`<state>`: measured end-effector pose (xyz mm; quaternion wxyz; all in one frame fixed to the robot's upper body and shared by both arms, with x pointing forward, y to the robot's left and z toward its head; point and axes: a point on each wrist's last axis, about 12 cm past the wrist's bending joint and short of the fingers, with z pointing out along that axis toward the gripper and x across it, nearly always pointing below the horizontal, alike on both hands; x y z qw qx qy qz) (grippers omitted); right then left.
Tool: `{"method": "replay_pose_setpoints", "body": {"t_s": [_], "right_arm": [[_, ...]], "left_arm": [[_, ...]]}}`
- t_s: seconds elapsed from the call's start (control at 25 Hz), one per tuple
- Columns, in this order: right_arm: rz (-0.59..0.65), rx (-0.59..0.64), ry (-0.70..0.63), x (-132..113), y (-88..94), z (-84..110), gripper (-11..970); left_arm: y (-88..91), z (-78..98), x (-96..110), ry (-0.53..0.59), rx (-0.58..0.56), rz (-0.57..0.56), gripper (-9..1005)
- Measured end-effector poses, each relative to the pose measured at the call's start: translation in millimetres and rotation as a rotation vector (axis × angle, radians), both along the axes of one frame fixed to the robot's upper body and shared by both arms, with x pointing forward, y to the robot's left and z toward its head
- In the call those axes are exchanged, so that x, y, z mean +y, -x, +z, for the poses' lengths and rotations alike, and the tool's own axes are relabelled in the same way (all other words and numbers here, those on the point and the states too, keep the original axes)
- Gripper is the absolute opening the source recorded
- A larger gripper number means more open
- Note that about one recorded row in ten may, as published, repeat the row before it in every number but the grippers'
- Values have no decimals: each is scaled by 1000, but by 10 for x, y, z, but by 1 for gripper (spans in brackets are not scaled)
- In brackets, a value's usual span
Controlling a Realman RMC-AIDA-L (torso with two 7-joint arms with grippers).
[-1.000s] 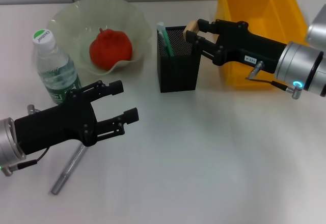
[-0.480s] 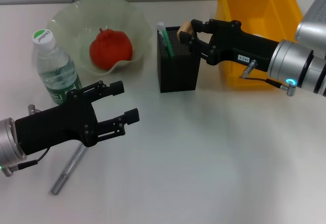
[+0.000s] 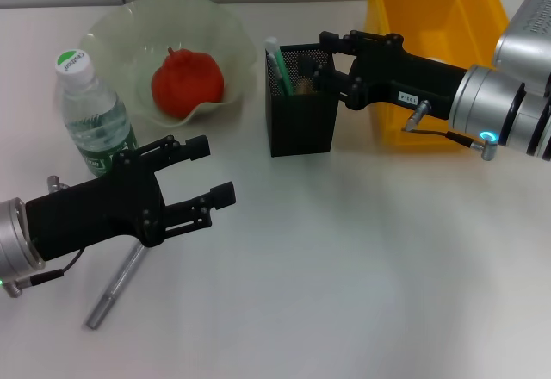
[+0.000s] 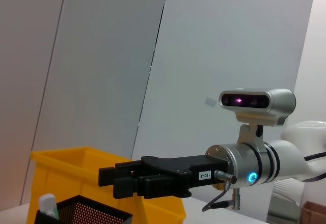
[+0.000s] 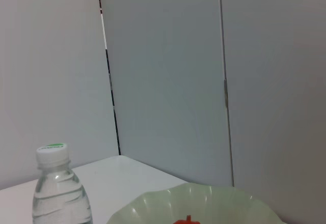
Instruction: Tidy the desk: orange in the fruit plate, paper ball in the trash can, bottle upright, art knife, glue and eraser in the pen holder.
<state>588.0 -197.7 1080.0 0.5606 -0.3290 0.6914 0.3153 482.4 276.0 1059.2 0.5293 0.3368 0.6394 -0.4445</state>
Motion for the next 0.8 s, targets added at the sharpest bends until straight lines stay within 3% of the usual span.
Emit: {"method": "replay_pose_setpoints", "body": {"t_s": [0.44, 0.8], "right_arm": [[6, -5, -16, -1, 16, 15, 494], [112, -12, -197, -28, 303, 30, 510]], "left_arm": [[-4, 2, 3, 2, -1, 4, 769], [4, 7, 23, 8, -3, 13, 769]]}}
